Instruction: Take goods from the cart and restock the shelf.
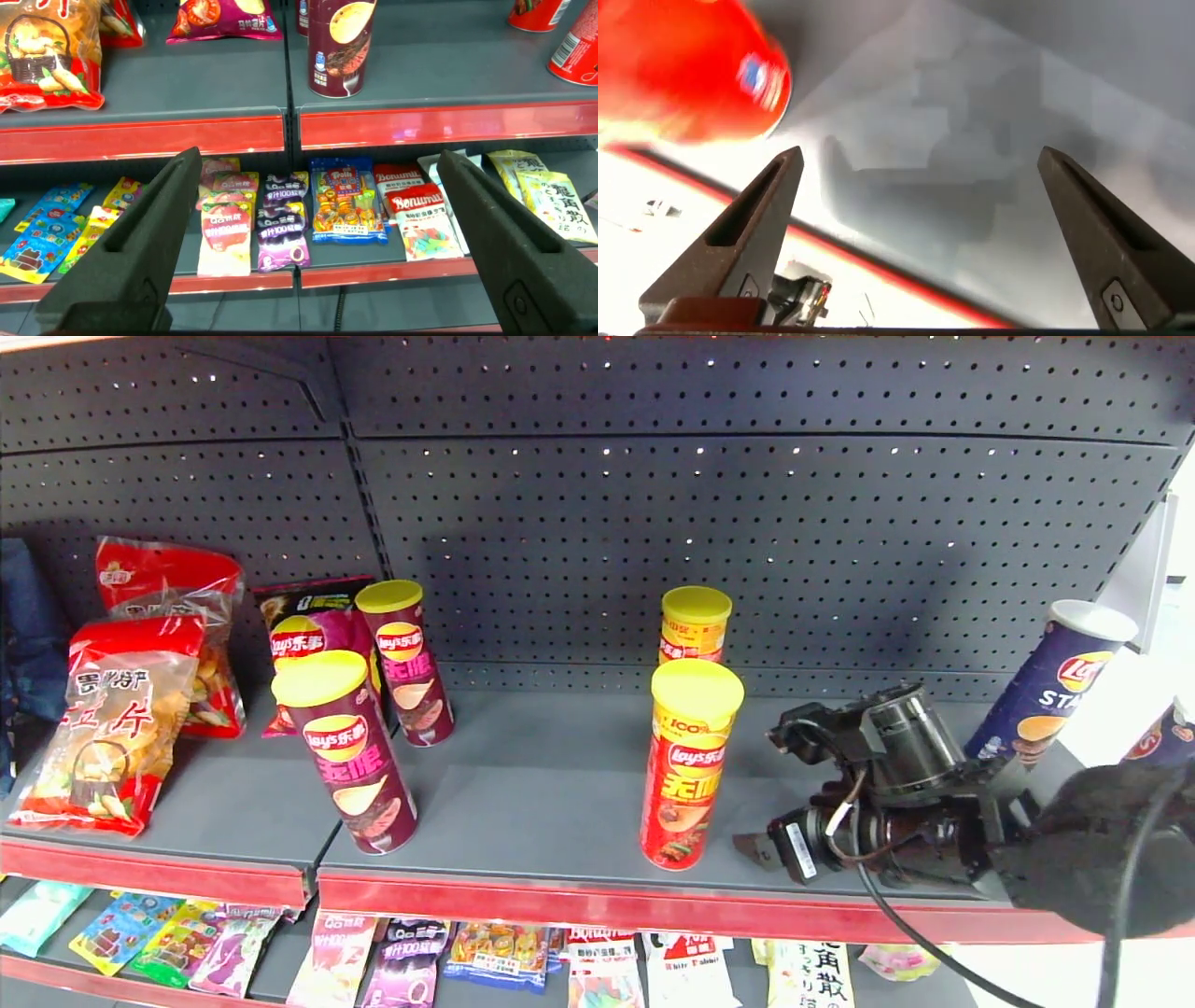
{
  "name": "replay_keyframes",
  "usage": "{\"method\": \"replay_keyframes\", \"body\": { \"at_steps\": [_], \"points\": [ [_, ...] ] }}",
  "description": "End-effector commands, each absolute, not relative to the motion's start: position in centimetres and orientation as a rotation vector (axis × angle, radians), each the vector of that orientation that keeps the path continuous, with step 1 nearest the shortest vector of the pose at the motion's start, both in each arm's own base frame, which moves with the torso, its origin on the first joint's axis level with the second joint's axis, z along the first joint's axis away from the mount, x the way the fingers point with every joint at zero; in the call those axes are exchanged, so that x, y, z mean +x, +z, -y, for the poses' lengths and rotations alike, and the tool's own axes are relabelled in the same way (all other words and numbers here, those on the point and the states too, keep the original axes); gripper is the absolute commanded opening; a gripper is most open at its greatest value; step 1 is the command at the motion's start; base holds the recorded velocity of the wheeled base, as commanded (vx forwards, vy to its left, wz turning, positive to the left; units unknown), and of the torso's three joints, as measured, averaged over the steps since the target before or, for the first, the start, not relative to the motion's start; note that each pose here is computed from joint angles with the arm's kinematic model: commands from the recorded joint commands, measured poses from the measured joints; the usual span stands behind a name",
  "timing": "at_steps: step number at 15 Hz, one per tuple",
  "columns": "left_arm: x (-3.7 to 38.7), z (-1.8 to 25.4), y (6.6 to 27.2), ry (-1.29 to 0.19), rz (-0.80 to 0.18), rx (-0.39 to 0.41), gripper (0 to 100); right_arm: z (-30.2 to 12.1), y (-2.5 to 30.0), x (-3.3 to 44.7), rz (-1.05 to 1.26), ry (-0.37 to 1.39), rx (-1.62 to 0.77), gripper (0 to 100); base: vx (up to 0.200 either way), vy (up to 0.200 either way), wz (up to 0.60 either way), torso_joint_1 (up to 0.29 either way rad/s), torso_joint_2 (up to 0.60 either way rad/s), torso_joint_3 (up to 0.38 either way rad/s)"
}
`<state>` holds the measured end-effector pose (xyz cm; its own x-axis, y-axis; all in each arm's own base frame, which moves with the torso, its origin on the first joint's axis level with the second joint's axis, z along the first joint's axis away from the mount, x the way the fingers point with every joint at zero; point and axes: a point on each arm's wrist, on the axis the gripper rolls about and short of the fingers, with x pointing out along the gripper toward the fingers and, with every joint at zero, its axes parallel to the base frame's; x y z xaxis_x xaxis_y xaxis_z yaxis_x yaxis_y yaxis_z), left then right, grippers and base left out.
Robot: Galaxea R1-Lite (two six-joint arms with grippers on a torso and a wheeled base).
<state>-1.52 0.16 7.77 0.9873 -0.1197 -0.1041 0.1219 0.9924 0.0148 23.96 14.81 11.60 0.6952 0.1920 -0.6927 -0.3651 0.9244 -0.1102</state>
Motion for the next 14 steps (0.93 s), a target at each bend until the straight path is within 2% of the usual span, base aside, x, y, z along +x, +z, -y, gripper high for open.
{"method": "replay_keyframes", "body": {
  "at_steps": [1, 3, 6, 9, 12, 14],
  "points": [
    [-1.5, -0.2, 7.8, -0.122, -0.105, 0.021, 100, -13.0, 14.2, 19.3, -0.646, 0.334, -0.240, 100, 0.000, 0.000, 0.00, 0.000, 0.00, 0.000],
    [-1.5, -0.2, 7.8, -0.122, -0.105, 0.021, 100, -11.8, 15.9, 15.3, -0.534, 0.326, -0.253, 100, 0.000, 0.000, 0.00, 0.000, 0.00, 0.000],
    [-1.5, -0.2, 7.8, -0.123, -0.105, 0.021, 100, -9.8, 19.3, 12.4, -0.350, 0.331, -0.233, 100, 0.000, 0.000, 0.00, 0.000, 0.00, 0.000],
    [-1.5, -0.2, 7.8, -0.125, -0.105, 0.021, 100, -5.6, 22.2, 11.0, -0.191, 0.183, -0.242, 100, 0.000, 0.000, 0.00, 0.000, 0.00, 0.000],
    [-1.5, -0.2, 7.8, -0.125, -0.105, 0.021, 100, -2.6, 22.1, 9.5, -0.172, 0.095, -0.211, 100, 0.000, 0.000, 0.00, 0.000, 0.00, 0.000],
    [-1.5, -0.2, 7.8, -0.126, -0.105, 0.021, 100, -1.4, 20.6, 6.0, -0.168, 0.144, -0.199, 100, 0.000, 0.000, 0.00, 0.000, 0.00, 0.000]
  ]
}}
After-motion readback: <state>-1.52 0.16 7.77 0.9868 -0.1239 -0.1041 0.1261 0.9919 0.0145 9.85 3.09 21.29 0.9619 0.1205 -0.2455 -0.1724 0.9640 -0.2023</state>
